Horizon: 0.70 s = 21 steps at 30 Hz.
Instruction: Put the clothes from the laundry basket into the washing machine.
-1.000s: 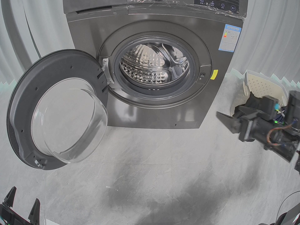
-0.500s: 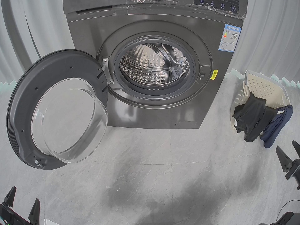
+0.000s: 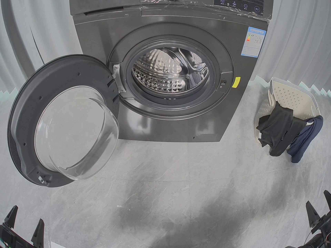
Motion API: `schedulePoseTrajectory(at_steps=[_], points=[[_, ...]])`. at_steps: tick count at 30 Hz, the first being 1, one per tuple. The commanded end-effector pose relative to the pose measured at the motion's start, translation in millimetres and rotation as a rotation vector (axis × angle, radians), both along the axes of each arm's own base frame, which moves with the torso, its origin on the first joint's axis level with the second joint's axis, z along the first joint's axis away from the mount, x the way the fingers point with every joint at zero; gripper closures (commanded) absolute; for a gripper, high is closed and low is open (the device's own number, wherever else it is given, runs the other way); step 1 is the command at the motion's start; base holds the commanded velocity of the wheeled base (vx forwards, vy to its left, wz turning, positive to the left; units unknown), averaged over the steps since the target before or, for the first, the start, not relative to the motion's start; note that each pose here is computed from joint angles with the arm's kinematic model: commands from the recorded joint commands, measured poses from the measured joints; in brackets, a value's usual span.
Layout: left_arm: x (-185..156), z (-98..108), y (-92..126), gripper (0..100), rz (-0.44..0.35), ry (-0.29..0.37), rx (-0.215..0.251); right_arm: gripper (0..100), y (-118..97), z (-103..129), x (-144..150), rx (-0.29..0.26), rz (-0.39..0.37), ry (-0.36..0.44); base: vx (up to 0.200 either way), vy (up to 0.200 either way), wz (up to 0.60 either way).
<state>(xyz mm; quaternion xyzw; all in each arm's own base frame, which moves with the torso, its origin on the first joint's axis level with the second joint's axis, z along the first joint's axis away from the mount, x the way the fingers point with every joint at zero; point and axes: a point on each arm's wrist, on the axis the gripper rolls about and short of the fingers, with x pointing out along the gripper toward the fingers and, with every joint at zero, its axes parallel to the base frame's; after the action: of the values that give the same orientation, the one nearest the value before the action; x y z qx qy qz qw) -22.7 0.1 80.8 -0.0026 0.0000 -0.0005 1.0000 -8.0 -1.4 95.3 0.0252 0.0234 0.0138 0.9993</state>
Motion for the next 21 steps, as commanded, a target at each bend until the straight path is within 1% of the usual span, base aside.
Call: schedulePoseTrajectory(at_steps=[1,5,7,8,9,13,15,18,21], points=[[0.0,-5.3,0.0,0,0.000,0.002,0.001,0,1.4,-13.9,-15.4,0.007,-0.032,-0.094,0.000,0.000,0.00],[0.0,-5.2,-0.1,0,-0.002,0.000,-0.007,0,1.3,-13.8,-15.9,0.007,-0.034,-0.081,0.000,0.000,0.00],[0.0,-5.2,-0.1,0,-0.004,0.000,-0.009,0,1.0,-13.6,-16.1,0.005,-0.050,-0.078,0.000,0.000,0.00],[0.0,-5.3,-0.1,0,-0.005,0.002,-0.009,0,-0.2,-16.7,-15.3,-0.008,-0.102,-0.066,0.000,0.000,0.00],[0.0,-5.3,-0.1,0,-0.007,0.002,-0.009,0,-0.5,-18.0,-15.5,-0.014,-0.116,-0.050,0.000,0.000,0.00],[0.0,-5.3,-0.1,0,-0.007,0.002,-0.012,0,0.4,-19.5,-15.0,-0.027,-0.070,-0.044,0.000,0.000,0.00],[0.0,-5.3,-0.1,0,-0.005,0.002,-0.015,0,0.5,-19.3,-14.9,-0.028,-0.065,-0.049,0.000,0.000,0.00],[0.0,-5.3,-0.1,0,-0.005,0.002,-0.015,0,0.7,-19.4,-14.9,-0.041,-0.066,-0.047,0.200,0.000,0.00],[0.1,-5.3,-0.1,0,-0.007,0.003,-0.015,0,0.7,-19.4,-14.9,-0.039,-0.066,-0.047,0.200,0.000,0.00]])
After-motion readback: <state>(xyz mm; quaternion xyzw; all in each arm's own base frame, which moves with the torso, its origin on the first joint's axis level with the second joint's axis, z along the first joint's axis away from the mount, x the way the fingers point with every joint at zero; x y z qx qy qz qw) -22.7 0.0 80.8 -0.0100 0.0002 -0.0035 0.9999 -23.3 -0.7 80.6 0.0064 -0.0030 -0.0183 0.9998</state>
